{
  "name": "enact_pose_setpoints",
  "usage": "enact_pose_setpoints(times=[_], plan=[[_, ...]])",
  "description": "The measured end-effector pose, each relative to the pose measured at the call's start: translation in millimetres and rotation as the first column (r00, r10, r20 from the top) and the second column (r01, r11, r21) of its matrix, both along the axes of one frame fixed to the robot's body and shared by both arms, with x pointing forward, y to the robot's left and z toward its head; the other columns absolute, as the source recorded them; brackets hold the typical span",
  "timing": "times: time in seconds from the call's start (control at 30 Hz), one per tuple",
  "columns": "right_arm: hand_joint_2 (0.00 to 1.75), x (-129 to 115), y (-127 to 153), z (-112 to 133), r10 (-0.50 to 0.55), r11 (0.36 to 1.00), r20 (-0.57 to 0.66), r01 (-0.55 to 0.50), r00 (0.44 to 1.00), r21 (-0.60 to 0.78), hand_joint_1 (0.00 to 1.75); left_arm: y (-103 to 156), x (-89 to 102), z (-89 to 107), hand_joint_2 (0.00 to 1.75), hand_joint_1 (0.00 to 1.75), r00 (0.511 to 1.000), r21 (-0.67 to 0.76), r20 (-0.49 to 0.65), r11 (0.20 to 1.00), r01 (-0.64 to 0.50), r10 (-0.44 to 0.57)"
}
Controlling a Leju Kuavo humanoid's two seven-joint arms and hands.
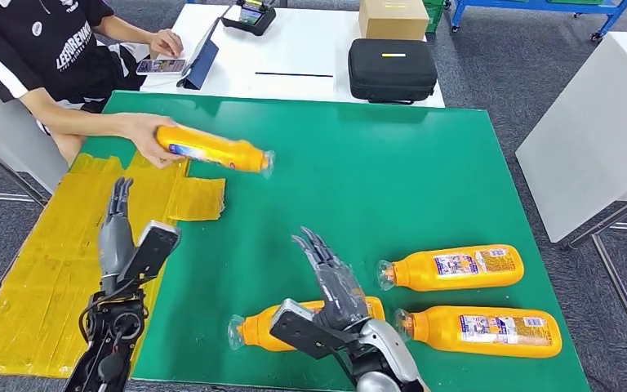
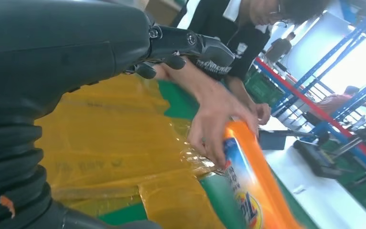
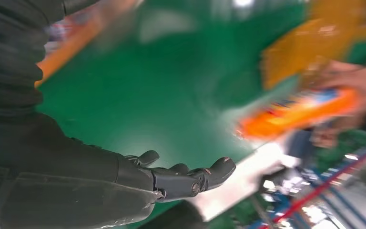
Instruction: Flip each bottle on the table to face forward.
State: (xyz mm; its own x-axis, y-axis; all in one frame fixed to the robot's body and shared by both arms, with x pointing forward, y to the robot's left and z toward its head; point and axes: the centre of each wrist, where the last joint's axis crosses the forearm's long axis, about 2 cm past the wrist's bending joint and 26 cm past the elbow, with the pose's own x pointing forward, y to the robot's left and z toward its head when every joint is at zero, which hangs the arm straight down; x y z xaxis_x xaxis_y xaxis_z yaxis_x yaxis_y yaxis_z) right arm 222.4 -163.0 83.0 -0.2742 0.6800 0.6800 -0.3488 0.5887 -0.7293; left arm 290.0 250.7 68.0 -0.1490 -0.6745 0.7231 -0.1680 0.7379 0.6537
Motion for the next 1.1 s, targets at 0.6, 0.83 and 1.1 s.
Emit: enact_pose_setpoints(times=[0.6,0.83,1.1], plan=[[1.75,-41.6,-11.1,-42.5,0.322,0.939,-0.143,-0.335,0.936,-0.079,0.0,-8.0,-9.4,9.6,1.75,0.0,0.999,-0.054,0.04,0.998,0.019,-0.016],[1.75,-41.8,-15.2,-46.9,0.329,0.928,-0.16,-0.35,0.931,-0.129,0.0,-7.5,-9.8,10.3,1.75,0.0,0.999,-0.057,0.04,0.998,0.021,-0.018],[1.75,-41.4,-15.4,-47.1,0.326,0.926,-0.162,-0.349,0.932,-0.142,0.0,-7.5,-10.1,10.5,1.75,0.0,0.999,-0.057,0.041,0.998,0.02,-0.018]])
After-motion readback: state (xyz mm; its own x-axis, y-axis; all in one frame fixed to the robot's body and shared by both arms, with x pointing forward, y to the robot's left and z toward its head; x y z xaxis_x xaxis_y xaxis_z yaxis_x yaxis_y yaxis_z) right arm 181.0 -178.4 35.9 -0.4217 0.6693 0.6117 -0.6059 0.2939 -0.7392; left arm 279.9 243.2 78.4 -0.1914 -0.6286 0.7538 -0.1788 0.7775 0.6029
